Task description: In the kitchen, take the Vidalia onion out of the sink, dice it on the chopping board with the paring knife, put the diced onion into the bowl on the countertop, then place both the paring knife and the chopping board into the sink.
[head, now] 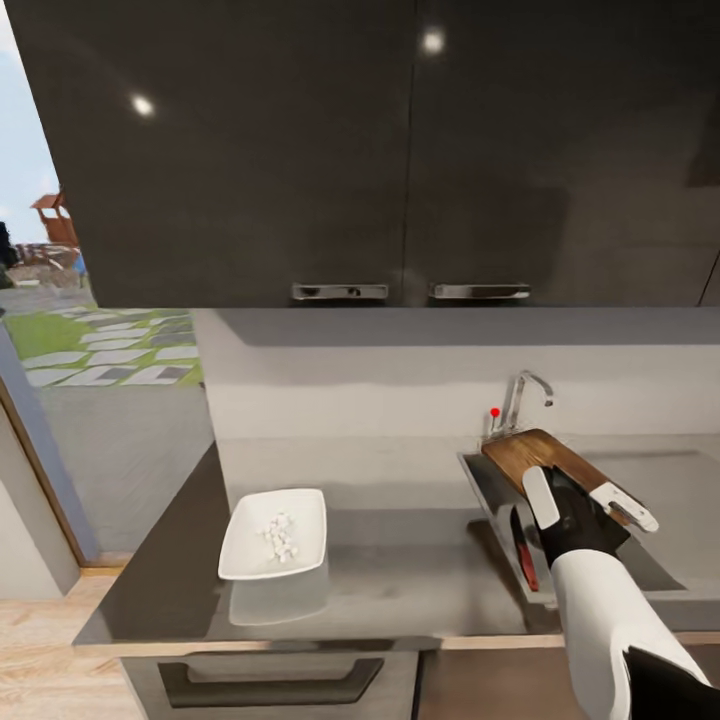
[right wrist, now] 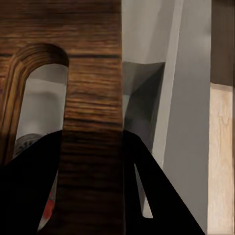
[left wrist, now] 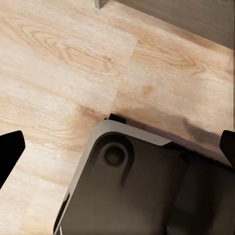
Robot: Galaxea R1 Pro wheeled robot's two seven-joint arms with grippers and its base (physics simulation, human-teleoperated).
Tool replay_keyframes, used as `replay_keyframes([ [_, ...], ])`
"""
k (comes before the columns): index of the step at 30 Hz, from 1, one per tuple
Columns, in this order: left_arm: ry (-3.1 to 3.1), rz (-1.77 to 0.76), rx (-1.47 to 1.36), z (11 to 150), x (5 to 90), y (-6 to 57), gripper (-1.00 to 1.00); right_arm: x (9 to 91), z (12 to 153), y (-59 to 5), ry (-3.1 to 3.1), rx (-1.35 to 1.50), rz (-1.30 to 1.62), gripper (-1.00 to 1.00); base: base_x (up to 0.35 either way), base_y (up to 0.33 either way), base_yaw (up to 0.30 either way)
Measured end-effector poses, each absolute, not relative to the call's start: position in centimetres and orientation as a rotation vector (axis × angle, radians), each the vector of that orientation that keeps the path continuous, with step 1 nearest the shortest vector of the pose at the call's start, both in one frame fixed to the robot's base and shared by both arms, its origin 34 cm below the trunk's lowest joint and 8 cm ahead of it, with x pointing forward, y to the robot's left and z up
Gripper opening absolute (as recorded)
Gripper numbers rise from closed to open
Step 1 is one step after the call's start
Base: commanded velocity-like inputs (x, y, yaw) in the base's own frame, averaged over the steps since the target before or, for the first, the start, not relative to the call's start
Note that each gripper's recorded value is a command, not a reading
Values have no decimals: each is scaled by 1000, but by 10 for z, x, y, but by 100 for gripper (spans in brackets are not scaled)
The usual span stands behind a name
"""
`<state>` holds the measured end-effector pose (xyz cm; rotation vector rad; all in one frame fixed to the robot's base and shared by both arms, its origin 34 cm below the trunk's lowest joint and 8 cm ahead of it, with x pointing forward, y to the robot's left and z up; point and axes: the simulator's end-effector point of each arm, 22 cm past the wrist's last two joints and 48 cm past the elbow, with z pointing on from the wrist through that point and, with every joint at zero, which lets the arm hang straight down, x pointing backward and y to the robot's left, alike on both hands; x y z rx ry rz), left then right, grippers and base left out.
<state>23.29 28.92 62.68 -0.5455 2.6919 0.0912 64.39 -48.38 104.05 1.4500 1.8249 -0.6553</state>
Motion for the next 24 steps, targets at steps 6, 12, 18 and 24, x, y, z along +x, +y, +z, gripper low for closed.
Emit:
replay_keyframes([
  [6, 2692, 92, -546, 627, 233, 289, 100, 635, 1010, -475, 1832, 1482, -684, -100, 11, -12, 0],
  [12, 2692, 92, -546, 627, 233, 289, 100, 632, 1000, -472, 1835, 1485, -697, -100, 0, 0, 0],
  [18, 2692, 90, -546, 627, 233, 288, 100, 632, 999, -472, 1833, 1486, -697, -100, 0, 0, 0],
  [24, 2693, 89, -545, 627, 233, 288, 100, 632, 995, -466, 1845, 1512, -670, -100, 0, 0, 0],
])
